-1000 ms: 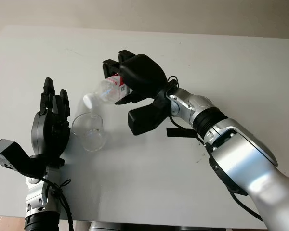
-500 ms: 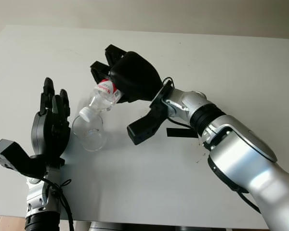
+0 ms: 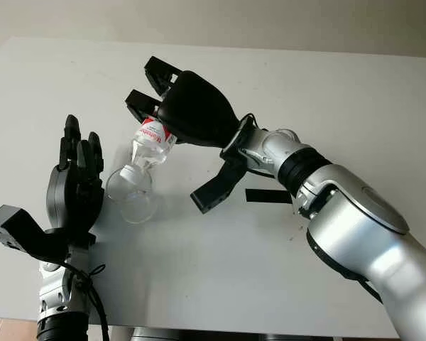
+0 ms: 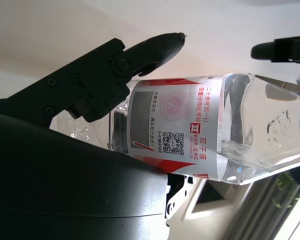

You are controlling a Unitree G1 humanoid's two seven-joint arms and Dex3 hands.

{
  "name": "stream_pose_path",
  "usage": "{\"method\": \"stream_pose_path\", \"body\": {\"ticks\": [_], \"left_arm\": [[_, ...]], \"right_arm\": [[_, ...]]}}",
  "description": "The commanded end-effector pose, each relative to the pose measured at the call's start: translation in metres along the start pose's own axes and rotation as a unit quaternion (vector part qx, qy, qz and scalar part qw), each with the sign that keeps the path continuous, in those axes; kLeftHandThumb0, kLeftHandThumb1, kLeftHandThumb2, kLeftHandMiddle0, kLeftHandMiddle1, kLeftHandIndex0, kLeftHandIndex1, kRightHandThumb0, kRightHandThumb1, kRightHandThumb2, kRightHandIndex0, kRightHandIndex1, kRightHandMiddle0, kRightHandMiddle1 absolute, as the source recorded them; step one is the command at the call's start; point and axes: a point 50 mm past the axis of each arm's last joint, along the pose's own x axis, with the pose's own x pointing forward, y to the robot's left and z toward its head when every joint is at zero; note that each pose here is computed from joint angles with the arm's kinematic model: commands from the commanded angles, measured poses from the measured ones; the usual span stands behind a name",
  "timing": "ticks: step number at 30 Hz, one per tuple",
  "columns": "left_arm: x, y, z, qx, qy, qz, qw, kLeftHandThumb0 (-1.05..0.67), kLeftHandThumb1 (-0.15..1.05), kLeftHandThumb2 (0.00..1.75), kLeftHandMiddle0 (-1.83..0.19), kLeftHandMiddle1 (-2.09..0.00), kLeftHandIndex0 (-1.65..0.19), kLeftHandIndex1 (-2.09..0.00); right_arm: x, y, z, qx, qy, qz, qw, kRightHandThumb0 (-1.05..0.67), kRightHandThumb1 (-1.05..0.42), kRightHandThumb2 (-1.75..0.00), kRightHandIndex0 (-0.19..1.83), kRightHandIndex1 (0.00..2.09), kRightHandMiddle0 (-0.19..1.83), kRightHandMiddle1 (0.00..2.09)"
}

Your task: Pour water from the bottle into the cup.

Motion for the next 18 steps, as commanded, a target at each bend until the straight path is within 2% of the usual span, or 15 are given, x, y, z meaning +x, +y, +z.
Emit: {"method": "stream_pose_path", "body": {"ticks": [1,11,18], "left_arm": [[-0.008,0.0014,-0.0118,-0.015,0.022,0.011,1.0,-0.74,1.05,0.44,0.16,-0.05,0.19,-0.05],[-0.0081,0.0022,-0.012,-0.015,0.023,0.012,1.0,-0.75,1.05,0.43,0.15,-0.05,0.18,-0.06],[-0.0078,0.0024,-0.0118,-0.008,0.02,0.007,1.0,-0.75,1.05,0.44,0.16,-0.05,0.19,-0.05]], "right_arm": [[0.0095,-0.0096,-0.0065,-0.033,-0.016,-0.023,0.999,-0.33,-1.05,-0.2,1.22,2.09,0.83,2.09],[0.0112,-0.0107,-0.0053,-0.076,-0.045,-0.033,0.996,-0.35,-1.05,-0.18,1.27,2.09,0.91,2.09],[0.0108,-0.0105,-0.0046,-0.063,-0.039,-0.036,0.997,-0.35,-1.05,-0.18,1.26,2.09,0.91,2.09]]}}
